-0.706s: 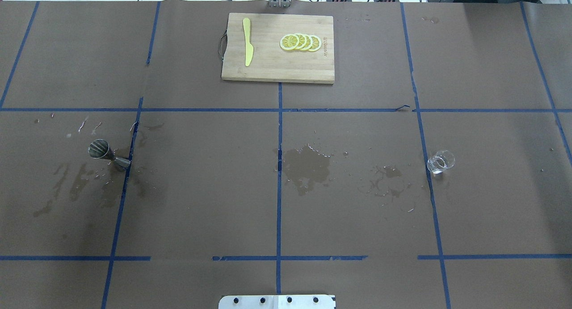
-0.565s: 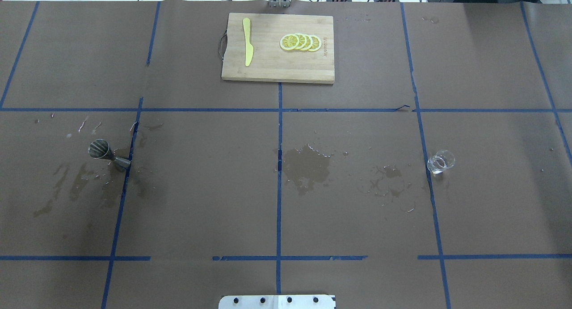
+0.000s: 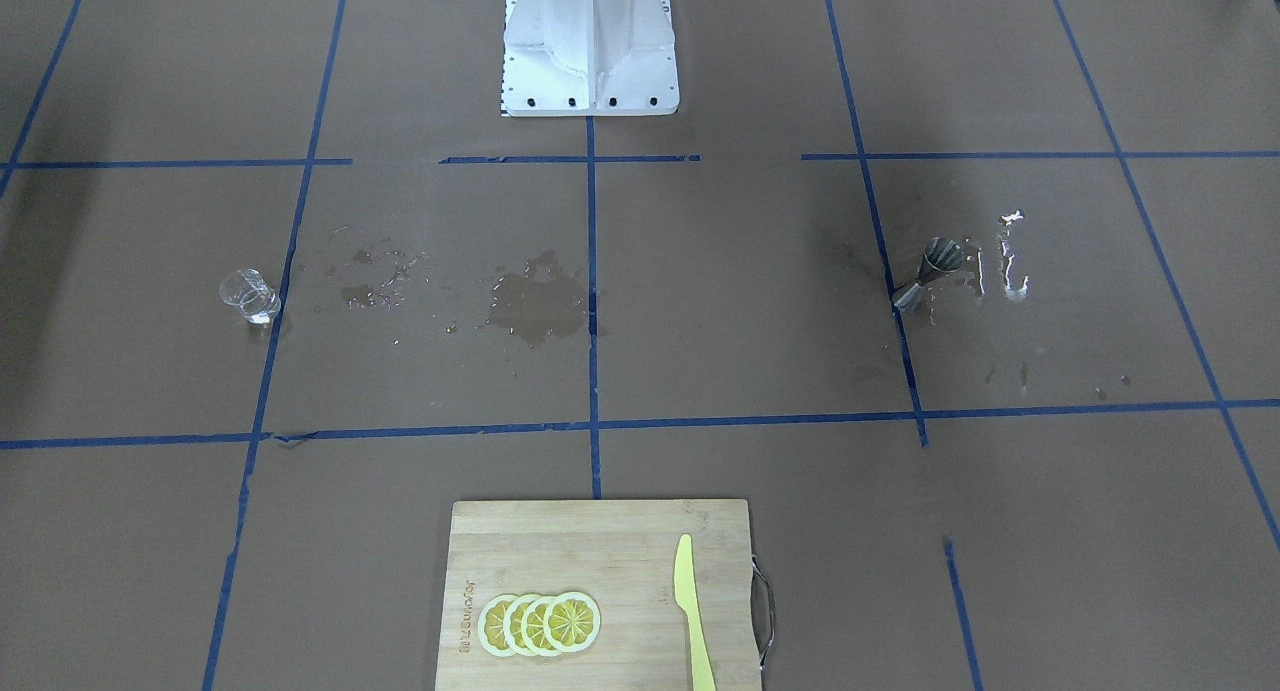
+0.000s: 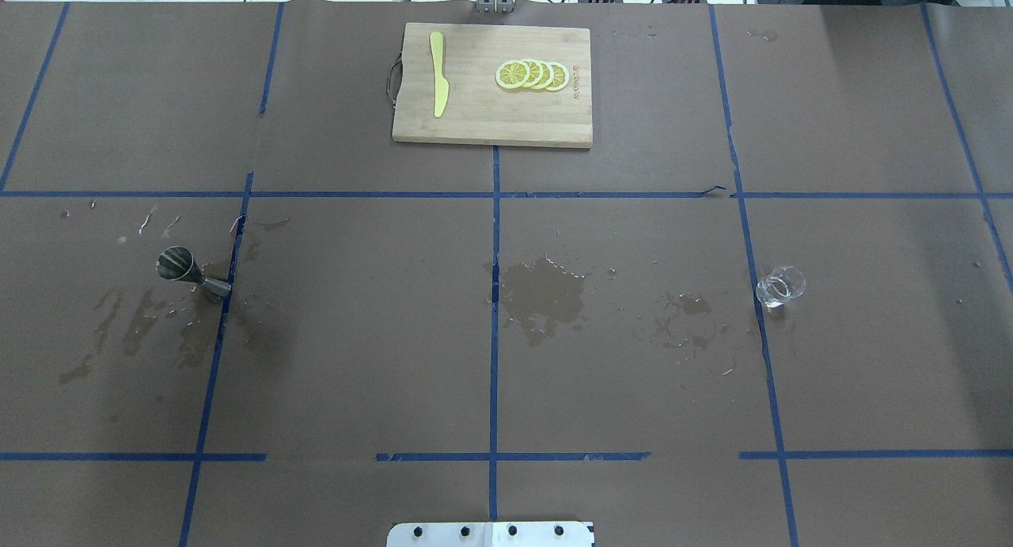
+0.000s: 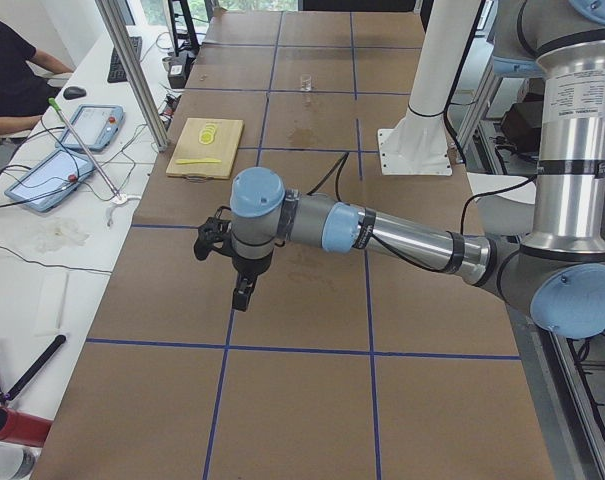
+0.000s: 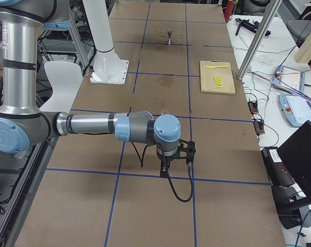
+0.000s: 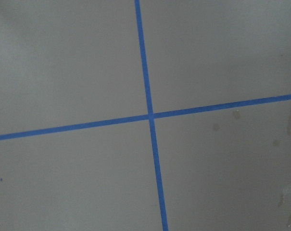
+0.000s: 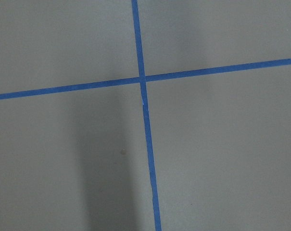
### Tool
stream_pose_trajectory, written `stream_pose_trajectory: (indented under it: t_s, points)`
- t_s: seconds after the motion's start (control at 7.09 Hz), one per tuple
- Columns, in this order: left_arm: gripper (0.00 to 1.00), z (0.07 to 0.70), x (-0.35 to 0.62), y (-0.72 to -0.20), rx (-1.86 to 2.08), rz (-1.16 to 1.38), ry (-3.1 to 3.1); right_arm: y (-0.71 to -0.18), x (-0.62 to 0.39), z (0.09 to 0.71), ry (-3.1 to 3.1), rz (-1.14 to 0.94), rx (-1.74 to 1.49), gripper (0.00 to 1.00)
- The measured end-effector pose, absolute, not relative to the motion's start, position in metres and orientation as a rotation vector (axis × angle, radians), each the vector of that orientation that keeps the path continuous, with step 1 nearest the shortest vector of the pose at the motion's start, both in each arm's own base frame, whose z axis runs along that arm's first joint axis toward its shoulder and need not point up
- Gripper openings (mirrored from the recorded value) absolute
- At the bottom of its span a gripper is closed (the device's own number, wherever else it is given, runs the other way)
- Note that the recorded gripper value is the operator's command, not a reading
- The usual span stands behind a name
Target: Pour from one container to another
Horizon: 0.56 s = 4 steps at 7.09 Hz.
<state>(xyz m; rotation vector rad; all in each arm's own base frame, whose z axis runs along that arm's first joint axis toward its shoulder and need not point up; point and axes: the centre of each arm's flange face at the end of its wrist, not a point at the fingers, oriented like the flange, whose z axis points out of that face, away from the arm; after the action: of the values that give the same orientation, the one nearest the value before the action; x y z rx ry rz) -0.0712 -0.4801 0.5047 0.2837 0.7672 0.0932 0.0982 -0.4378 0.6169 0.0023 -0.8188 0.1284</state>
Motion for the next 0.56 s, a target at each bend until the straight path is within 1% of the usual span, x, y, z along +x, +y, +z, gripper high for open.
stream_pose_trajectory:
  t_s: [0.28, 0.42, 0.56]
  points:
    - [0.98, 0.427, -0.009, -0.466, 0.315, 0.031, 0.838, -0.451, 0.089, 0.587, -0.827, 0.086, 0.048, 1.0]
    - [0.97, 0.401, 0.03, -0.445, 0.308, -0.004, 0.891, -0.453, 0.085, 0.579, -0.838, 0.076, 0.057, 1.0]
    - [0.98, 0.391, 0.068, -0.417, 0.311, -0.051, 0.943, -0.452, 0.083, 0.576, -0.857, 0.073, 0.059, 1.0]
